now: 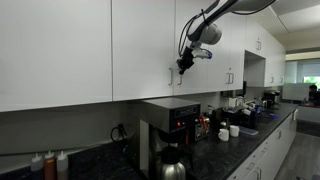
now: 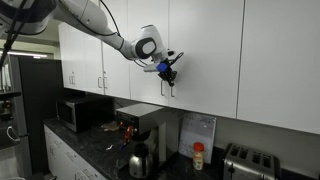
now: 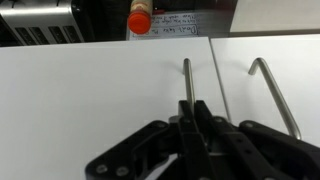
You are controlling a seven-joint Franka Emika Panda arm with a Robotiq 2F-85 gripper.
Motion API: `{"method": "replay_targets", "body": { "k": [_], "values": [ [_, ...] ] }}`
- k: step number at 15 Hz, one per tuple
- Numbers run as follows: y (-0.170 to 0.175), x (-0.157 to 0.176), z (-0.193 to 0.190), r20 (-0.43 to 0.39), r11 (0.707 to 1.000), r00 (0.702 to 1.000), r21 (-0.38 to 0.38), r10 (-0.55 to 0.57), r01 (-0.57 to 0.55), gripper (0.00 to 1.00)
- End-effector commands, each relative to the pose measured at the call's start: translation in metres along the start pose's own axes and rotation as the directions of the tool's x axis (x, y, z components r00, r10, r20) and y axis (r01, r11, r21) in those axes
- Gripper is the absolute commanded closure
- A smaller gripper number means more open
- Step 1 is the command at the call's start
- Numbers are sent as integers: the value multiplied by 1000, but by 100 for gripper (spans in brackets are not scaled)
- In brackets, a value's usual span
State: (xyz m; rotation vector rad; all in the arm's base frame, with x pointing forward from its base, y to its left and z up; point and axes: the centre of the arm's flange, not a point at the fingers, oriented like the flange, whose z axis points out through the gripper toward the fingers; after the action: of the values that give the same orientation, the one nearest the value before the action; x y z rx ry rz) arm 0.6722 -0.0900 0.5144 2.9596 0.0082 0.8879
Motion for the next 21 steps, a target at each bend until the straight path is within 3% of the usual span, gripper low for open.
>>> {"method": "replay_targets", "body": {
  "k": [1,21],
  "values": [
    [1,-28,-28,-22,999,999,11,-35,35,97],
    [24,-87,-74,-23,998,998,-8,-58,57,97]
  ]
}}
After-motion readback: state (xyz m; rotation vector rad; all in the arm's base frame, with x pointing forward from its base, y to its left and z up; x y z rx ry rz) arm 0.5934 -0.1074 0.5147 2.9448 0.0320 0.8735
